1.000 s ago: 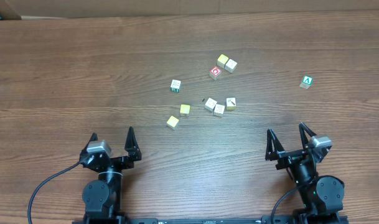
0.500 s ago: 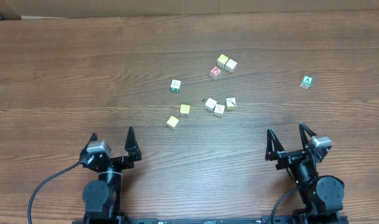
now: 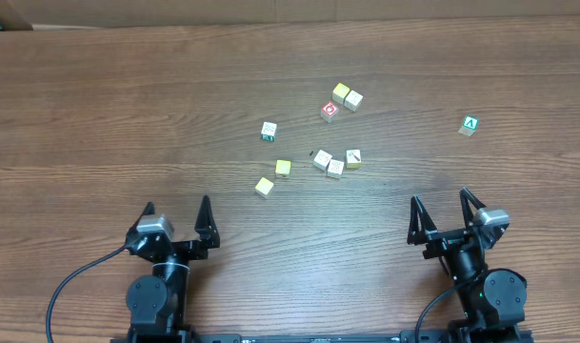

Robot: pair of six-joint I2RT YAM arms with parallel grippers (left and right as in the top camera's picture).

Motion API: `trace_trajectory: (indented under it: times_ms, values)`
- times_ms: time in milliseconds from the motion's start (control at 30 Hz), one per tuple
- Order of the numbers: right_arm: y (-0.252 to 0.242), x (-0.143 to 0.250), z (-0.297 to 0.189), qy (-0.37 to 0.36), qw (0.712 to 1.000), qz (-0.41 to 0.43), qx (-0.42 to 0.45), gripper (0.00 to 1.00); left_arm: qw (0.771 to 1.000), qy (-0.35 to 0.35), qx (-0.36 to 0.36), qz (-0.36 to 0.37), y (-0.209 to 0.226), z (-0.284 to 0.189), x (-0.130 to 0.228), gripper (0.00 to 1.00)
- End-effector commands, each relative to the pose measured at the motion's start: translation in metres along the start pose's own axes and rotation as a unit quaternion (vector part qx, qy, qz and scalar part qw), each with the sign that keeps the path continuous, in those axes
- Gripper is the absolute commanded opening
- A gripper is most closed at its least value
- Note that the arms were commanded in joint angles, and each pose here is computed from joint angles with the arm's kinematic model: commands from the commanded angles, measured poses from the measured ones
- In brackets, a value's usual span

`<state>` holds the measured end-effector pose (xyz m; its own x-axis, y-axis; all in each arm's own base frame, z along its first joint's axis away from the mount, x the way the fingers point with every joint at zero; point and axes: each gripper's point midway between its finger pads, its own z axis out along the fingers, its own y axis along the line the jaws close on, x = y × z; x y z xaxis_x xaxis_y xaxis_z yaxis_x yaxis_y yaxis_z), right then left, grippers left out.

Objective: Flip 5 blocks

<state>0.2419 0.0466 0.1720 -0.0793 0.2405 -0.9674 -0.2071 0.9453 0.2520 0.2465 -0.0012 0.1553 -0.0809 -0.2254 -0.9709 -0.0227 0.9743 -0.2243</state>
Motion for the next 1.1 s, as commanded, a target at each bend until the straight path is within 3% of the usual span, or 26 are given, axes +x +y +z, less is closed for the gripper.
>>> trace_trajectory:
  times_ms: [0, 167, 367, 600, 767, 900, 1067]
  values:
    - [-0.003, -0.001, -0.001, 0.004, 1.000, 0.003, 0.010, 1.00, 0.999, 0.000, 0.030, 0.012, -0.011, -0.002, -0.003, 1.00]
    - [-0.001, -0.010, -0.002, 0.025, 1.000, 0.005, 0.016, 1.00, 0.999, 0.019, 0.024, 0.030, -0.012, -0.003, -0.012, 1.00]
    - [0.005, -0.031, 0.006, 0.068, 0.996, 0.057, 0.026, 1.00, 0.994, 0.101, 0.003, 0.032, -0.013, 0.011, -0.022, 1.00]
    - [0.034, -0.031, 0.030, 0.229, 0.962, 0.147, -0.001, 1.00, 0.962, 0.272, 0.023, 0.022, -0.042, 0.047, -0.047, 1.00]
    - [0.058, -0.019, 0.032, 0.379, 0.904, 0.197, -0.022, 1.00, 0.916, 0.400, 0.027, 0.029, -0.069, 0.058, -0.063, 1.00]
    - [0.070, 0.002, 0.015, 0.507, 0.825, 0.250, -0.008, 1.00, 0.885, 0.463, 0.038, 0.038, -0.088, 0.061, -0.066, 1.00]
    - [0.073, 0.032, -0.012, 0.608, 0.737, 0.293, 0.029, 1.00, 0.865, 0.498, 0.050, 0.036, -0.098, 0.061, -0.051, 1.00]
